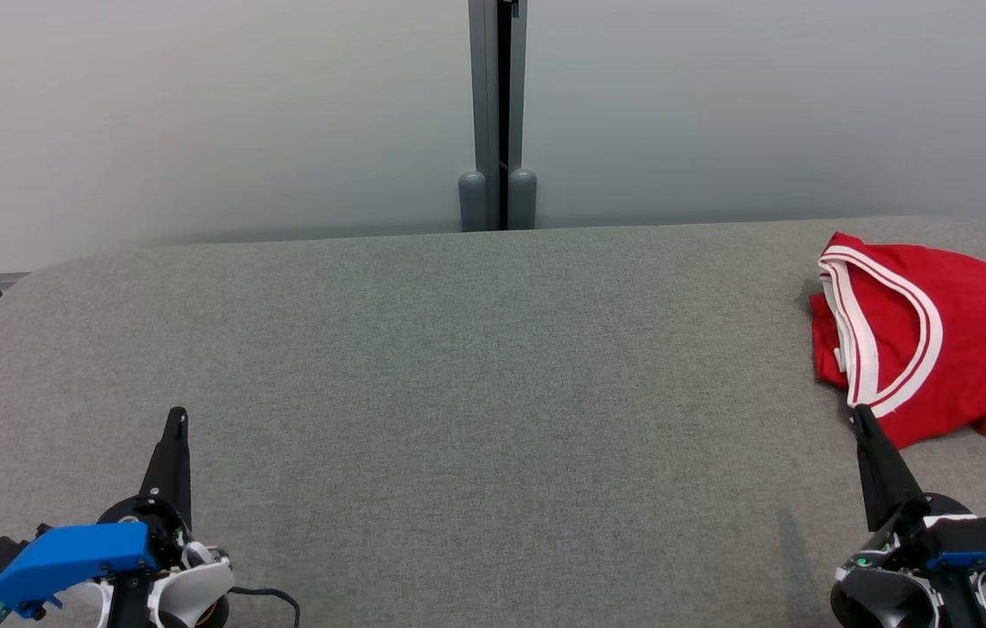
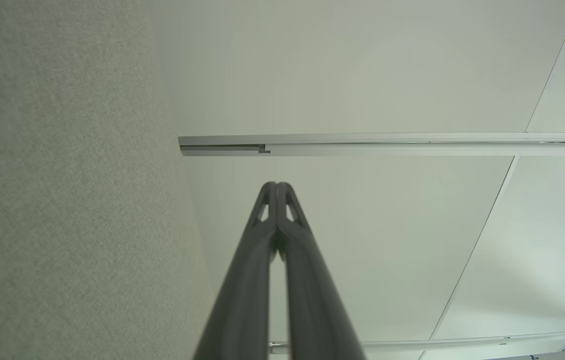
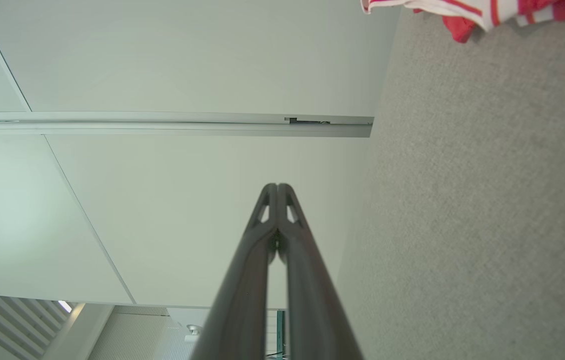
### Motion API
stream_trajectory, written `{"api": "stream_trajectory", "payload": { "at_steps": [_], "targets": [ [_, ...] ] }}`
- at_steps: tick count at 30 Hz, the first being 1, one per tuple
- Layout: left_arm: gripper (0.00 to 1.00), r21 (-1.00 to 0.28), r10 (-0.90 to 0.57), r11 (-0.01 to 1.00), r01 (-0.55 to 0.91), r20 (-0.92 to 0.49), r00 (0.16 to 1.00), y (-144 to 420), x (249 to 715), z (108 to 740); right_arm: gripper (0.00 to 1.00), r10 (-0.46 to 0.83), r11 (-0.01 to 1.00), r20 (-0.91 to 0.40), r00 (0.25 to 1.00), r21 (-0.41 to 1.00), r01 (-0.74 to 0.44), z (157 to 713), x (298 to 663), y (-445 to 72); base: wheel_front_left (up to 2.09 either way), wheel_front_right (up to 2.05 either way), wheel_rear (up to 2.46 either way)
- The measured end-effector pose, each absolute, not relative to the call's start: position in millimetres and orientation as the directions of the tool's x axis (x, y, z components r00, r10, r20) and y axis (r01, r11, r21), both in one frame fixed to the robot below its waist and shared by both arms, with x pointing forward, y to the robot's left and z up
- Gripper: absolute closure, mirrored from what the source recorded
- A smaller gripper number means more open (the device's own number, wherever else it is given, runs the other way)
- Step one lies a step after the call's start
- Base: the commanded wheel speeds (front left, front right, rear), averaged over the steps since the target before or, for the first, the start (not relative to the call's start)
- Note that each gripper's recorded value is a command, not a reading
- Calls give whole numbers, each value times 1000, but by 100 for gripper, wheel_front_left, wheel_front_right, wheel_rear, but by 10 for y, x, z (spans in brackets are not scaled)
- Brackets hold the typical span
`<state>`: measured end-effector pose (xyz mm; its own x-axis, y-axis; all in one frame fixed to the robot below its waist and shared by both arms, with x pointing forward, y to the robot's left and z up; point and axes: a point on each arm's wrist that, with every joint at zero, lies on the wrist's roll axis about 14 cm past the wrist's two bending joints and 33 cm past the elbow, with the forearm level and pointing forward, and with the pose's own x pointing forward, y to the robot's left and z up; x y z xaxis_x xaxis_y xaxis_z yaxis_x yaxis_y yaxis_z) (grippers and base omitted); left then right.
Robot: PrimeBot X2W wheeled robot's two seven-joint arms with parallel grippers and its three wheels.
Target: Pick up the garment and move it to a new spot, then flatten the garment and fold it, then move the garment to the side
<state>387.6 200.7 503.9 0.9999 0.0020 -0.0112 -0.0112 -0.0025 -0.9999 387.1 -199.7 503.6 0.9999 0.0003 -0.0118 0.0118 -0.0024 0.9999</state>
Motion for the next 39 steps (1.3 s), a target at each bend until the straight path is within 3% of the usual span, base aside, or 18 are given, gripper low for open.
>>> {"api": "stream_trajectory", "payload": {
  "at_steps": [39],
  "targets": [
    [100,-1000,2,-3,-11,-11,1000,2006,3876,5038,100,0,-3,-12,1000,1000,12,5036,3871,-2000,0,0,0]
  ]
}}
